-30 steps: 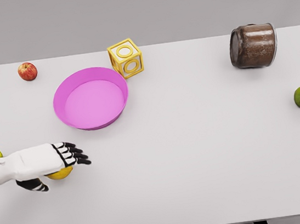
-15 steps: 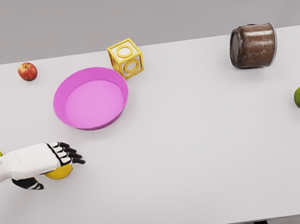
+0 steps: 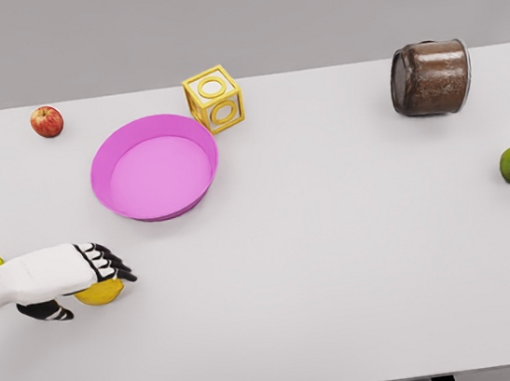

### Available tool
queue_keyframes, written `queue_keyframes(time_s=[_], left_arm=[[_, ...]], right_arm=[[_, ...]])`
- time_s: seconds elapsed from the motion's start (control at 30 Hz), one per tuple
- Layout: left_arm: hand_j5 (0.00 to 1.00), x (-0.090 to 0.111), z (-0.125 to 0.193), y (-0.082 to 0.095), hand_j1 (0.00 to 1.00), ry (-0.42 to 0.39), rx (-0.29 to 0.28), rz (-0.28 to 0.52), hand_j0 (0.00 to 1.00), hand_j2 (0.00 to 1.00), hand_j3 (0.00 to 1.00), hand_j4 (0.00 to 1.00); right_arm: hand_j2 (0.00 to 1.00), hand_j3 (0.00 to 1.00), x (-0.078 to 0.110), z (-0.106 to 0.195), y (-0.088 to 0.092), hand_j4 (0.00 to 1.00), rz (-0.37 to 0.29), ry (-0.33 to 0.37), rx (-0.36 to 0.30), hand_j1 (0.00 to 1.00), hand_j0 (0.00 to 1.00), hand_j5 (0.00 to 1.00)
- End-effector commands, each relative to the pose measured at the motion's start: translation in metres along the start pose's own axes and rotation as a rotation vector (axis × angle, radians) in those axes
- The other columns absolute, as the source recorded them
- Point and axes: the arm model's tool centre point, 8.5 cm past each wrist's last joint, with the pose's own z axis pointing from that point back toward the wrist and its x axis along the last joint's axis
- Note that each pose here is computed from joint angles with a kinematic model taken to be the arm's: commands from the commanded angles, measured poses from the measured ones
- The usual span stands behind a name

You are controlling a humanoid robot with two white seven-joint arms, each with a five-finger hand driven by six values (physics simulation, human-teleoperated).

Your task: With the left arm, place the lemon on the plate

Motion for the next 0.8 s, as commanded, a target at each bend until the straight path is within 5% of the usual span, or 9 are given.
queue_keyframes(time_s=[0.0, 0.43, 0.77], left_arm=[[0.85, 0.000, 0.000, 0.000, 0.85, 0.000, 0.002, 0.006, 0.85, 0.85, 0.85, 0.85], [0.51, 0.000, 0.000, 0.000, 0.51, -0.001, 0.006, 0.009, 0.51, 0.51, 0.51, 0.51], [0.48, 0.005, 0.001, 0.015, 0.48, -0.027, 0.049, 0.000, 0.48, 0.48, 0.48, 0.48]], right_arm=[[1.00, 1.00, 0.000, 0.000, 0.000, 1.00, 0.000, -0.001, 0.000, 1.00, 1.00, 1.00], [1.00, 1.00, 0.000, 0.000, 0.000, 1.00, 0.000, 0.001, 0.000, 1.00, 1.00, 1.00], [1.00, 1.00, 0.000, 0.000, 0.000, 1.00, 0.000, 0.001, 0.000, 1.00, 1.00, 1.00]])
